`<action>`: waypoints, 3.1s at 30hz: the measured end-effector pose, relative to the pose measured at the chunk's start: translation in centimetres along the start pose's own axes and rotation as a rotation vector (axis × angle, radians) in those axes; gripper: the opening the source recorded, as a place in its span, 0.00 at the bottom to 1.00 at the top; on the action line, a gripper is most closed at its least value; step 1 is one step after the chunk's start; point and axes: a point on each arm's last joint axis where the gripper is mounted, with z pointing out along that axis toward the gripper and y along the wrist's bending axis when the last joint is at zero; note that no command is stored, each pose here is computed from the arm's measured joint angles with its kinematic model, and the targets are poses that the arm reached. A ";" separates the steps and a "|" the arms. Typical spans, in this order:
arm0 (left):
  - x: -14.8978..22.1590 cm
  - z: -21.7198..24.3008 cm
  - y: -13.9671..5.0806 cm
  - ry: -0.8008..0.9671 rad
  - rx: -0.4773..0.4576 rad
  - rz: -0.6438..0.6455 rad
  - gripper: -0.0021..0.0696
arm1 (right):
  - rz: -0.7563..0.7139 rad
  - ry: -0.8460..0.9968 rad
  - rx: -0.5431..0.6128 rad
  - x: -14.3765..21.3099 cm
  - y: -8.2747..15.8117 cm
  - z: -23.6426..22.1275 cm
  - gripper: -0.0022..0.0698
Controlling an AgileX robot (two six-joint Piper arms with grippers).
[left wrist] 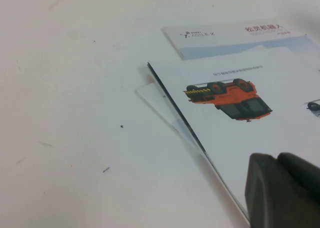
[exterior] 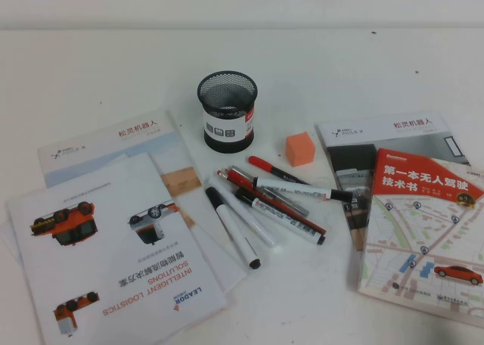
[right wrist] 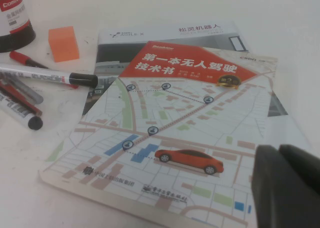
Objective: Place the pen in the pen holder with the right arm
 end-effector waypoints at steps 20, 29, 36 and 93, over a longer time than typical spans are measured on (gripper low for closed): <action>0.0 0.0 0.0 0.000 0.000 0.000 0.03 | 0.133 -0.013 -0.046 -0.1 0.4 0.0 0.00; 0.0 0.0 0.0 0.000 0.000 0.000 0.03 | 0.917 -0.133 -0.253 -2.0 1.5 -0.3 0.00; 0.0 0.0 0.0 0.000 0.000 0.000 0.03 | 0.946 -0.147 -0.266 -2.2 1.5 -0.4 0.00; 0.0 0.0 0.0 0.000 0.000 0.000 0.03 | -0.391 1.084 -0.160 -18.0 11.1 19.6 0.00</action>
